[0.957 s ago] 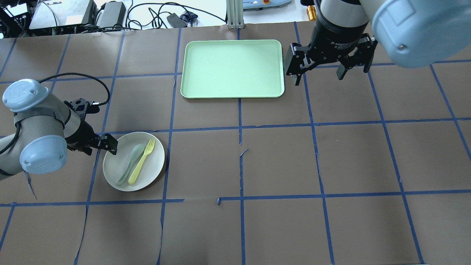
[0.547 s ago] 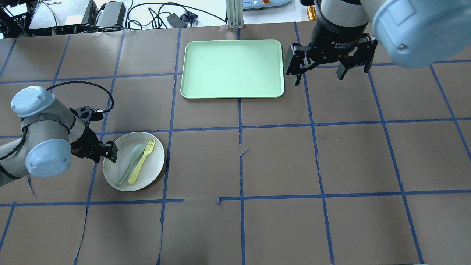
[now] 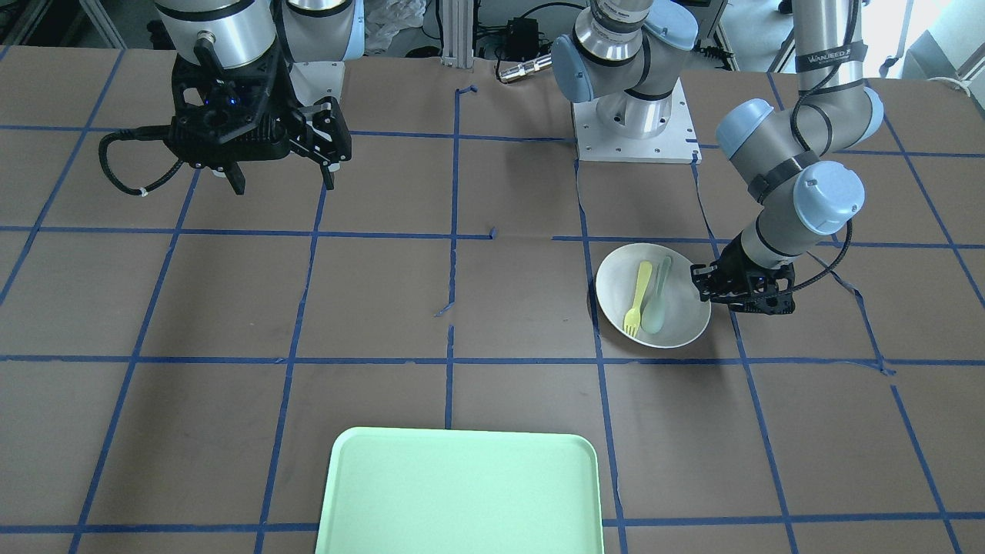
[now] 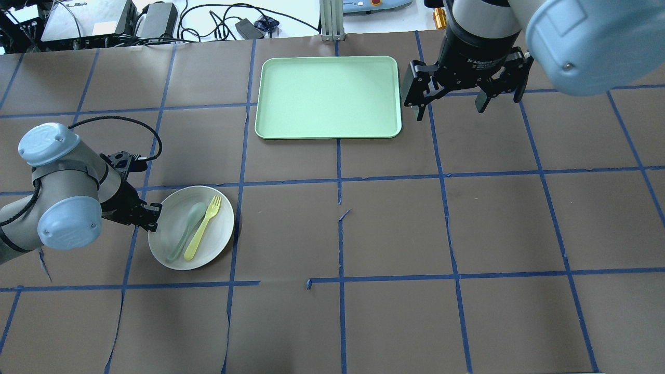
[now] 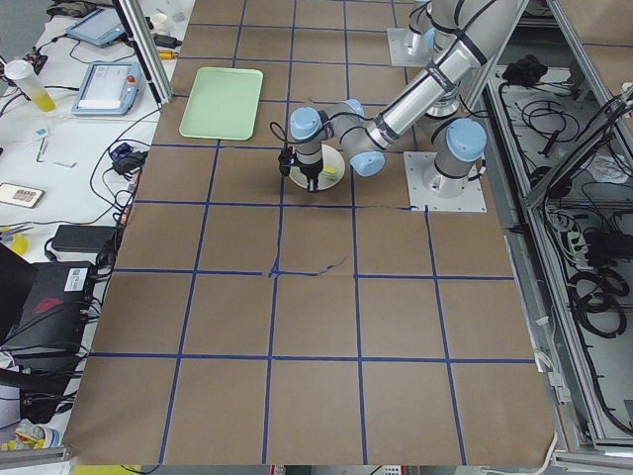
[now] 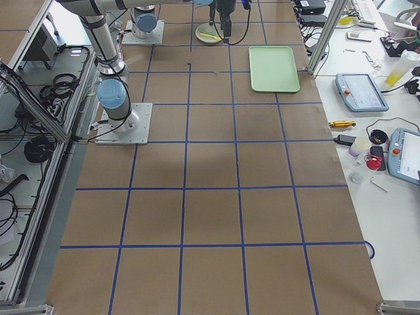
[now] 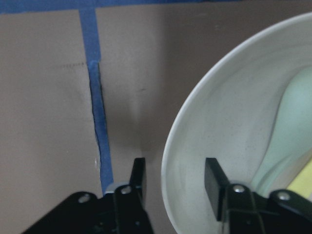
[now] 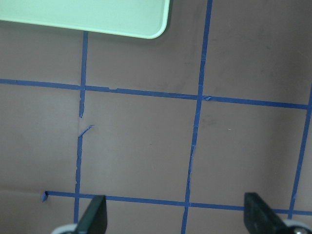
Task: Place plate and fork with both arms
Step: 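Move the left gripper down to the rim of the white plate, then grasp the white plate rim with the left gripper and lift it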
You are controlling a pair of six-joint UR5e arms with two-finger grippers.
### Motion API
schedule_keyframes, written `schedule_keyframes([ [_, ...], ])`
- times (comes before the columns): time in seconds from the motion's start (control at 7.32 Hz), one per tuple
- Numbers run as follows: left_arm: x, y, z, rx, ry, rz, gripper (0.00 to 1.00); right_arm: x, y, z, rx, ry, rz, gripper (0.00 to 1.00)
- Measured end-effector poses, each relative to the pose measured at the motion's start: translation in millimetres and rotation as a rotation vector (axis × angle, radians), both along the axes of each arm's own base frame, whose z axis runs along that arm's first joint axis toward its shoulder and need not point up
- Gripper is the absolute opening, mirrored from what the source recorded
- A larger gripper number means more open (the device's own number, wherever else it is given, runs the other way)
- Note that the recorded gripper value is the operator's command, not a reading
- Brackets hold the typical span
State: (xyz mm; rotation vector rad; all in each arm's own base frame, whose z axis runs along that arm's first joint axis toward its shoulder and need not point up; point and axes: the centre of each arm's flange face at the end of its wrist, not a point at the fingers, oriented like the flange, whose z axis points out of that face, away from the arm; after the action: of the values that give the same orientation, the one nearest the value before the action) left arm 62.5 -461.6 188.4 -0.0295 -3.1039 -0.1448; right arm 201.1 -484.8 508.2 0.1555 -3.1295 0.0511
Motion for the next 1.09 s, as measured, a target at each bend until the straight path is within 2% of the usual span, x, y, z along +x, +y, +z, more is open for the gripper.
schedule_keyframes([
  [0.27, 10, 0, 3, -0.009, 0.019, 0.020, 0.00, 0, 0, 1, -0.001, 0.000, 0.000, 1.00],
  [0.68, 30, -14, 27, -0.079, 0.177, 0.033, 0.00, -1, 0, 1, -0.002, 0.000, -0.001, 1.00],
  [1.09, 33, -47, 57, -0.095, 0.286, 0.028, 0.00, 0, 0, 0, -0.001, 0.000, 0.000, 1.00],
])
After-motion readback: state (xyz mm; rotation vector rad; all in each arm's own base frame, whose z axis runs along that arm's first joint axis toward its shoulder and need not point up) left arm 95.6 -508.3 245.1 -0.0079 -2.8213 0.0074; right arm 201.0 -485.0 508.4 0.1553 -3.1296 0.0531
